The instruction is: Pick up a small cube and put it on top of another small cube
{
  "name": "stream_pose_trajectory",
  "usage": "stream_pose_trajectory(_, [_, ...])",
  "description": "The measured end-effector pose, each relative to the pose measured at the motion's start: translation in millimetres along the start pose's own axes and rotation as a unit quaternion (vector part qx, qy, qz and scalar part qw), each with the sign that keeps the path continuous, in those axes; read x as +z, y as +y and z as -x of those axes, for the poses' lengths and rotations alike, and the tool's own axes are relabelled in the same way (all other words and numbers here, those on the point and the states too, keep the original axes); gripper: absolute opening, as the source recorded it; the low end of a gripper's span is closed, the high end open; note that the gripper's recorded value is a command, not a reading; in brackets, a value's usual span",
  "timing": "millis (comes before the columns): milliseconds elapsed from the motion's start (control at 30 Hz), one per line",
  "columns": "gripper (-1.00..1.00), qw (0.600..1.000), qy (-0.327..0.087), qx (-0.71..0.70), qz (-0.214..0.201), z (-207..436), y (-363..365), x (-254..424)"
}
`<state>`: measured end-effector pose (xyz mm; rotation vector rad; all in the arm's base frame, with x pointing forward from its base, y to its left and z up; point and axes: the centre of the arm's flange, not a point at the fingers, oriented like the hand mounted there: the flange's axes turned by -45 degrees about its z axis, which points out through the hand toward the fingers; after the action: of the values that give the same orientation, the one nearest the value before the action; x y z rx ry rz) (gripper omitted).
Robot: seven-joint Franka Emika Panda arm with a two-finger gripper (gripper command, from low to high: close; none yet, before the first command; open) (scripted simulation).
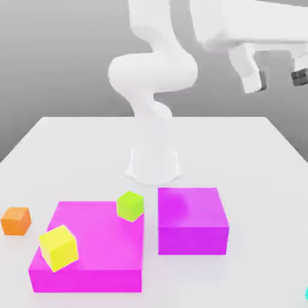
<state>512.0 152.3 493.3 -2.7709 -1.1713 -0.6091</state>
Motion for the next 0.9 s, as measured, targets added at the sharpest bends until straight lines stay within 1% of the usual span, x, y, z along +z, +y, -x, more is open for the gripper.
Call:
stream_pose_trajectory(133, [0.0,0.995,-0.036,-0.092,-0.035,-16.2,-36.3,72.2])
stream_pose_trajectory(300, [0.0,0.975,-0.081,-0.195,-0.069,-17.3,-76.4,159.1])
stream_pose_trajectory(433, [0.0,0.948,-0.117,-0.28,-0.092,-8.4,-113.9,225.4])
stream_pose_trajectory(567, [0.0,0.911,-0.151,-0.366,-0.113,9.0,-154.4,287.4])
stream_pose_trajectory(633, [0.0,0.9,-0.16,-0.388,-0.118,19.7,-165.8,317.1])
stream_pose_trajectory(700, [0.0,0.897,-0.162,-0.393,-0.119,31.9,-170.8,346.8])
stream_pose_trajectory(733, [-1.0,0.897,-0.162,-0.394,-0.119,37.6,-172.4,359.1])
stream_pose_trajectory(900, [-1.0,0.897,-0.163,-0.394,-0.12,37.8,-172.4,359.1])
